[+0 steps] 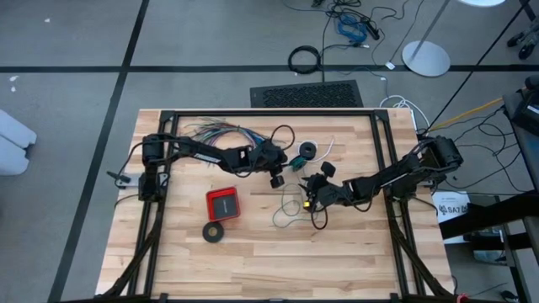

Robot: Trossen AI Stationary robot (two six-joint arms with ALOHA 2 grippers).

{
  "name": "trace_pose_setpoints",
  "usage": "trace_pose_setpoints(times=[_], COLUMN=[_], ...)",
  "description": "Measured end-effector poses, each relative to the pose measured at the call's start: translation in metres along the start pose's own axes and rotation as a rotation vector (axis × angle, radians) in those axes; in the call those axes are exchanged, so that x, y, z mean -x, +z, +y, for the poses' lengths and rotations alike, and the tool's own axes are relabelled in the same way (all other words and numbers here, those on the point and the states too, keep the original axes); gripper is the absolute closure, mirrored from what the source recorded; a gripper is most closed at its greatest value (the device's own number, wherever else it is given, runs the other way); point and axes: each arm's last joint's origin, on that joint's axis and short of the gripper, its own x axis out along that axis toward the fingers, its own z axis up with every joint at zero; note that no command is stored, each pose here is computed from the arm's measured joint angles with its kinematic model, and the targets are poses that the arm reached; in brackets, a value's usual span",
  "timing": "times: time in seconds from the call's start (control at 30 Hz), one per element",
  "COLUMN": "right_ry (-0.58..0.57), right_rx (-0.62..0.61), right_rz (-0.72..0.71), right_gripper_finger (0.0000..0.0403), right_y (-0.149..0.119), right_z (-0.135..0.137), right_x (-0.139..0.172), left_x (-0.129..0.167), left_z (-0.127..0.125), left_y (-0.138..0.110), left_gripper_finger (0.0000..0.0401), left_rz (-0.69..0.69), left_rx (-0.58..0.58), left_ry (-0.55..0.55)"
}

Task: Coil cords
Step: Uncoil the green wire from the spool

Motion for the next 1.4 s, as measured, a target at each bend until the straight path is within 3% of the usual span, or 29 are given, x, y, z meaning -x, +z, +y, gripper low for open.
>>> trace_pose_setpoints(times=[0.27, 0.5, 1.4], right_ry=[-0.001, -0.002, 0.0], right_rx=[0.003, 0.0, -0.009], right_rz=[-0.002, -0.01, -0.022], right_gripper_finger=[0.03, 0.03, 0.03], right_y=[0.0, 0.001, 0.003], right_z=[0.0, 0.0, 0.0], right_x=[0.0, 0.0, -0.001], left_x=[0.002, -0.002, -0.015], left_z=[-0.006, -0.019, -0.021], left_y=[-0.011, -0.012, -0.022], left_gripper_finger=[0.0317, 0.0317, 0.0317], left_rz=[-0.076, -0.105, -0.086], left_rx=[0.021, -0.04, 0.028], left_ry=[-0.008, 0.054, 0.051])
